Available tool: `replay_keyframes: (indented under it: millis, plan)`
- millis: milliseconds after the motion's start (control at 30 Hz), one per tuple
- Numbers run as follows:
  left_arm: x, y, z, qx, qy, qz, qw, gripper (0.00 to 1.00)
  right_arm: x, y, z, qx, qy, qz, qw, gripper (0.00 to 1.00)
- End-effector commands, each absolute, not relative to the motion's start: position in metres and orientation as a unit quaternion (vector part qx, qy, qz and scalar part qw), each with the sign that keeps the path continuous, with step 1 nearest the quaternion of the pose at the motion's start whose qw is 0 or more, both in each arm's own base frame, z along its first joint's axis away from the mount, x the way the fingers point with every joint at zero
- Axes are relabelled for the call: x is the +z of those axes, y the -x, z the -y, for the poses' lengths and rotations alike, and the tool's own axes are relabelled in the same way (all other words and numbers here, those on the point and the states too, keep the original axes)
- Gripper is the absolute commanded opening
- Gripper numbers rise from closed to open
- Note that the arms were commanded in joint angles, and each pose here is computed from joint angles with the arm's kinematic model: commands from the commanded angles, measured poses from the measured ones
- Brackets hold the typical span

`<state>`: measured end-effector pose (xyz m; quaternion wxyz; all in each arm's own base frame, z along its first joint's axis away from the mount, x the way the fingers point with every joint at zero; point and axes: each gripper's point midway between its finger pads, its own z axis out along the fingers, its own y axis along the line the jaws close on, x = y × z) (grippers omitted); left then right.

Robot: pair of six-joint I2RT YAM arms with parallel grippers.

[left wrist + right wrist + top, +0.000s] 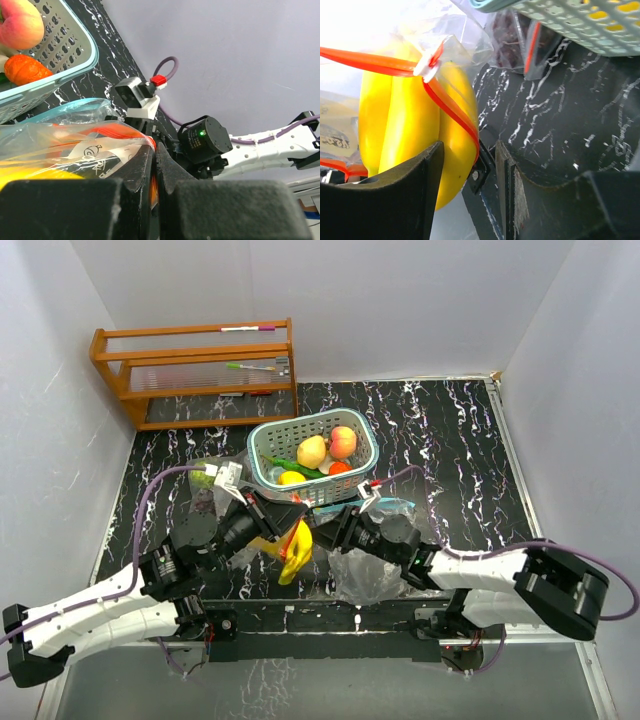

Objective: Place the food in the zip-top bag and seal the zipper
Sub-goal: Place the fake fruit in the zipper food storage bag.

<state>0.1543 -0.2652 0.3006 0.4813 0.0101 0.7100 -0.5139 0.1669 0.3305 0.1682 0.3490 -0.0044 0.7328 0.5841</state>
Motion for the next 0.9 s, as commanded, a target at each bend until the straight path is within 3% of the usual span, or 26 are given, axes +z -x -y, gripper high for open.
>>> replay_keyframes:
  millis: [0, 133, 333, 500, 533, 633, 867]
  plan:
    - [0.355, -0.147, 0.262, -0.569, -0.002, -0.657, 0.494, 0.0, 0.243, -0.16, -0.358, 0.665, 0.05, -0.634, 0.39, 0.47]
    - [0.367, -0.143, 0.256, -0.584, 0.006, -0.643, 0.495, 0.0, 0.256, -0.155, -0.365, 0.678, 0.06, -0.613, 0.401, 0.38]
    - [0.38, -0.137, 0.247, -0.6, 0.012, -0.626, 0.499, 0.0, 0.262, -0.162, -0.367, 0.667, 0.054, -0.616, 0.416, 0.08]
    - [0.393, -0.134, 0.239, -0.607, 0.013, -0.612, 0.506, 0.0, 0.259, -0.162, -0.357, 0.642, 0.046, -0.632, 0.432, 0.08]
    - [0.398, -0.133, 0.237, -0.608, 0.012, -0.609, 0.51, 0.0, 0.261, -0.16, -0.353, 0.644, 0.045, -0.628, 0.434, 0.09]
    - [0.417, -0.13, 0.227, -0.61, 0.01, -0.595, 0.523, 0.0, 0.267, -0.151, -0.343, 0.652, 0.05, -0.617, 0.438, 0.28]
    - [0.44, -0.129, 0.211, -0.605, 0.014, -0.578, 0.547, 0.0, 0.265, -0.144, -0.31, 0.629, 0.03, -0.626, 0.459, 0.61]
